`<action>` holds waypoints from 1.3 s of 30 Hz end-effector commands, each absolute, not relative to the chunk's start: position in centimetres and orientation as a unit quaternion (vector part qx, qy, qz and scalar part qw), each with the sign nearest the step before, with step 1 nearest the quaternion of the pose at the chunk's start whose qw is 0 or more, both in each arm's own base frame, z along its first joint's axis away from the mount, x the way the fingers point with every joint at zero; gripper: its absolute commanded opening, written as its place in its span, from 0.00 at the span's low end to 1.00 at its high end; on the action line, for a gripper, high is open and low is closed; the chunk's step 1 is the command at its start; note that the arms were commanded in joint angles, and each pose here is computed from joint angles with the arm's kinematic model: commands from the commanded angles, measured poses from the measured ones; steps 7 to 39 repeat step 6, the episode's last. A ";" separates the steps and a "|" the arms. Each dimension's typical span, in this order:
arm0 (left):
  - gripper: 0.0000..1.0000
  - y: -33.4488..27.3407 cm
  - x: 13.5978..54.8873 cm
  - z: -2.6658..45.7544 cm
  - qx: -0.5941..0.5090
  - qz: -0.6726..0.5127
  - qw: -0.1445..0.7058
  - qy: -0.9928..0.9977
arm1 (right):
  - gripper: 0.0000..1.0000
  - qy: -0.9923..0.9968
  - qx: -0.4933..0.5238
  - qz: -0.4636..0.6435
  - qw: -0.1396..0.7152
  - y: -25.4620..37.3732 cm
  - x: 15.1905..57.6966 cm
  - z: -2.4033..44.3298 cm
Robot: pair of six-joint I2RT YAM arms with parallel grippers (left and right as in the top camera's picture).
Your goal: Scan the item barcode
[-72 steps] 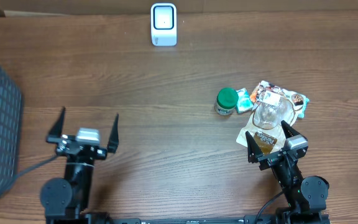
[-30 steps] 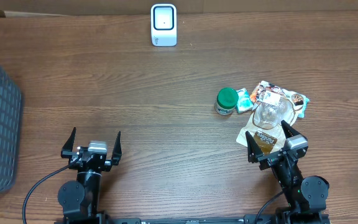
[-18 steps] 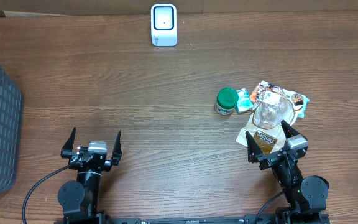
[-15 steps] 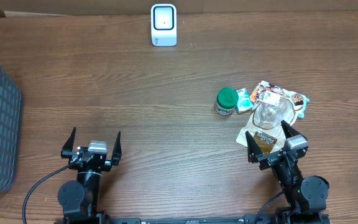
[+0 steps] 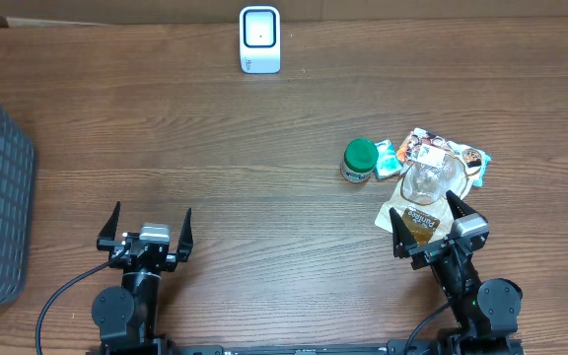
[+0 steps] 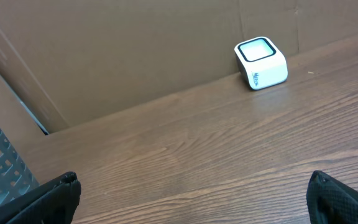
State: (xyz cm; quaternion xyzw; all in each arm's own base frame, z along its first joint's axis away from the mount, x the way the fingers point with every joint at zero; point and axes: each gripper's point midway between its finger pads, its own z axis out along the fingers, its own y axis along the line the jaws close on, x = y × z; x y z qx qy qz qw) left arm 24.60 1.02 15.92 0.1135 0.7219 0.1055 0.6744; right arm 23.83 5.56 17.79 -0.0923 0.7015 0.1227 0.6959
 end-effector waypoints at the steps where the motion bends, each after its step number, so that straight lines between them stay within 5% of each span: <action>1: 1.00 0.9 24.6 16.0 0.112 0.098 0.678 0.720 | 1.00 0.701 -0.091 0.124 0.696 5.5 23.9 17.6; 39: 1.00 0.9 24.6 16.0 0.112 0.098 0.678 0.720 | 1.00 0.701 -0.091 0.123 0.696 5.5 23.9 17.6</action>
